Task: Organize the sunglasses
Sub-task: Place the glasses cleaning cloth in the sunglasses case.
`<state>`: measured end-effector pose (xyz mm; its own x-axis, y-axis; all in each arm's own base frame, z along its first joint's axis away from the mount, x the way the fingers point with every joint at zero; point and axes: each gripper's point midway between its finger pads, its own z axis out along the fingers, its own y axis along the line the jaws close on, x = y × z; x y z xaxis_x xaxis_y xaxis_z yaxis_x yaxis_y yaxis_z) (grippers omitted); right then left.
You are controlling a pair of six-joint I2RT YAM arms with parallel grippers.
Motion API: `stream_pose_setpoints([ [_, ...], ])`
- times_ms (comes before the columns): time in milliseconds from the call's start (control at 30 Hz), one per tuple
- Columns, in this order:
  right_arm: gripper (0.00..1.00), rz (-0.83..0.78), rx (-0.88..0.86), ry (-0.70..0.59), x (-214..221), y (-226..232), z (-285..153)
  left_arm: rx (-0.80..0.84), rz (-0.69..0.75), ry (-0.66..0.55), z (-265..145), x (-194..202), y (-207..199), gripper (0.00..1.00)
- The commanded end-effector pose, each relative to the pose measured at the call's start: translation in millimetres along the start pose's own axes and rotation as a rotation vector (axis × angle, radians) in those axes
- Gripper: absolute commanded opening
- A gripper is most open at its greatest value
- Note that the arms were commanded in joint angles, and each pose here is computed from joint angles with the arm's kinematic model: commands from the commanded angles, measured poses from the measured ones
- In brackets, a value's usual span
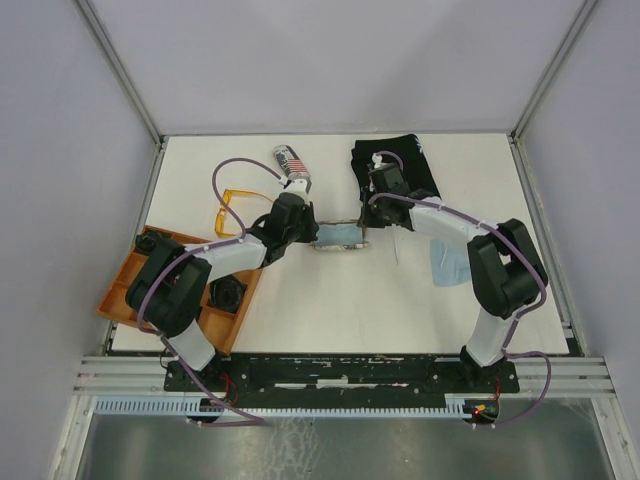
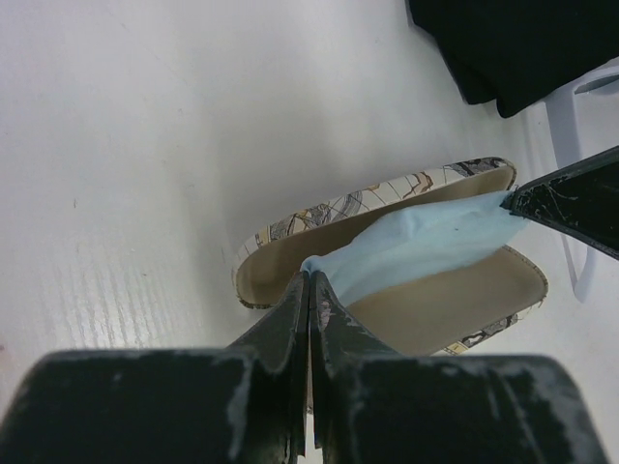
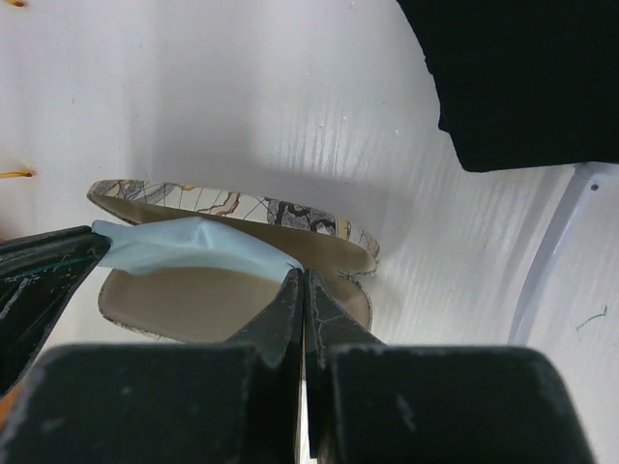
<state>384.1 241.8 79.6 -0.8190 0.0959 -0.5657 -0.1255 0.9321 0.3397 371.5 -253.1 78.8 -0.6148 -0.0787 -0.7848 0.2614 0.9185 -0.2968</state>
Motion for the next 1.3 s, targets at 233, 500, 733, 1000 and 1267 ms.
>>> stream_pose_setpoints([
  [233,0.00,-0.018,-0.031,-0.043,-21.3,7.7,7.9,0.036,0.047,-0.069,12.4,-19.2,-2.8,0.03],
  [500,0.00,-0.015,-0.012,-0.060,-23.0,1.6,11.4,0.019,0.052,-0.074,16.5,-18.3,3.4,0.03],
  [733,0.00,-0.008,0.004,-0.066,-25.3,-3.3,13.8,0.015,0.047,-0.073,20.1,-18.4,8.0,0.03],
  [1000,0.00,-0.001,0.011,-0.065,-26.9,-7.1,17.6,0.018,0.045,-0.063,26.6,-15.6,9.5,0.03],
  [1267,0.00,-0.001,0.010,-0.065,-27.4,-9.3,19.3,0.023,0.042,-0.075,28.1,-20.2,8.3,0.03],
])
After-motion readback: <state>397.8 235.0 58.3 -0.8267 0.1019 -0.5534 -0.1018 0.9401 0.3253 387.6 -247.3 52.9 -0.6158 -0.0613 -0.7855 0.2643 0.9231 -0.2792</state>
